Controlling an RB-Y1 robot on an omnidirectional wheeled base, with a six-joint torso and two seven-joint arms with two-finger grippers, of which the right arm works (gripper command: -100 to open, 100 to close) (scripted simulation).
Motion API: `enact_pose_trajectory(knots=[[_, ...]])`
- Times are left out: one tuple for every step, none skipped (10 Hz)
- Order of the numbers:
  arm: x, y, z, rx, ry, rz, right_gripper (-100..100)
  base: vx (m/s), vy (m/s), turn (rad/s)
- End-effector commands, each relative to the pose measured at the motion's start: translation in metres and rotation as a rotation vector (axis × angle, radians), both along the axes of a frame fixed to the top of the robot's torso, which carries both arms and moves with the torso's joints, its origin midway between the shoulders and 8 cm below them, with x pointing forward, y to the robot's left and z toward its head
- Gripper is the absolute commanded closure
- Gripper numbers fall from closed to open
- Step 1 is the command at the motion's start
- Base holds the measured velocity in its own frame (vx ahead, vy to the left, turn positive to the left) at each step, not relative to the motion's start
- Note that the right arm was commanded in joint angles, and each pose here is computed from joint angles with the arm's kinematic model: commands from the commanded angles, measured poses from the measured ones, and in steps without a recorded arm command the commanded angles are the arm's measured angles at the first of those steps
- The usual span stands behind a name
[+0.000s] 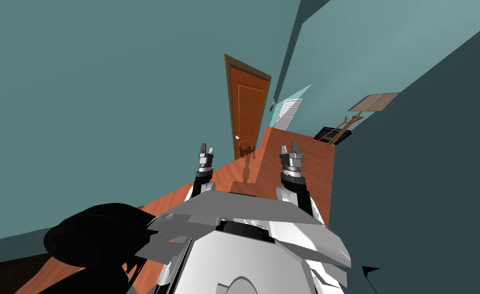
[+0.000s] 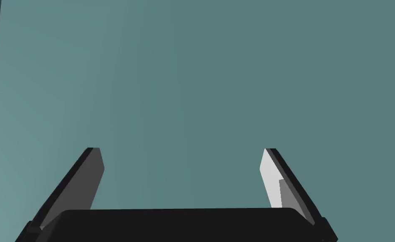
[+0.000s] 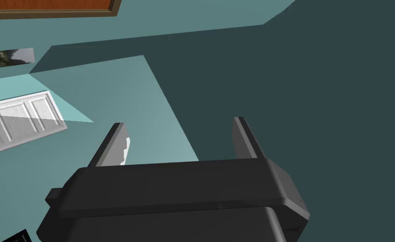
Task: Pull the door open
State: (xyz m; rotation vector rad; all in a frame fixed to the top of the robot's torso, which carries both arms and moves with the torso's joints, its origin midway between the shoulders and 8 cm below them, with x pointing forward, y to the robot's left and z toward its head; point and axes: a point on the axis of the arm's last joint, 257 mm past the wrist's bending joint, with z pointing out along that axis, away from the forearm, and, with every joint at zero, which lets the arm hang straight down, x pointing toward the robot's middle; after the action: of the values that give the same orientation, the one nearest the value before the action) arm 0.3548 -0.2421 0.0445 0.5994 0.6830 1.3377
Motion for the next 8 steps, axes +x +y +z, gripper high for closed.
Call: enact_pose_trajectory(knots=[[0.005, -0.001, -0.009, 0.026, 0.015, 0.023, -100, 0.063, -0.005, 0.195], [0.008, -0.002, -0.015, 0.044, 0.024, 0.038, -100, 0.108, -0.011, 0.189], [0.012, -0.004, -0.021, 0.062, 0.033, 0.052, -100, 0.123, -0.025, 0.124], [0.016, -0.005, -0.028, 0.086, 0.045, 0.07, -100, 0.121, -0.036, 0.189], [0.018, -0.006, -0.033, 0.099, 0.052, 0.079, -100, 0.107, -0.033, 0.146], [0.022, -0.008, -0.041, 0.127, 0.065, 0.098, -100, 0.104, -0.02, 0.157], [0.027, -0.01, -0.051, 0.158, 0.079, 0.118, -100, 0.128, -0.018, 0.254], [0.029, -0.012, -0.056, 0.176, 0.087, 0.128, -100, 0.115, -0.03, 0.188]])
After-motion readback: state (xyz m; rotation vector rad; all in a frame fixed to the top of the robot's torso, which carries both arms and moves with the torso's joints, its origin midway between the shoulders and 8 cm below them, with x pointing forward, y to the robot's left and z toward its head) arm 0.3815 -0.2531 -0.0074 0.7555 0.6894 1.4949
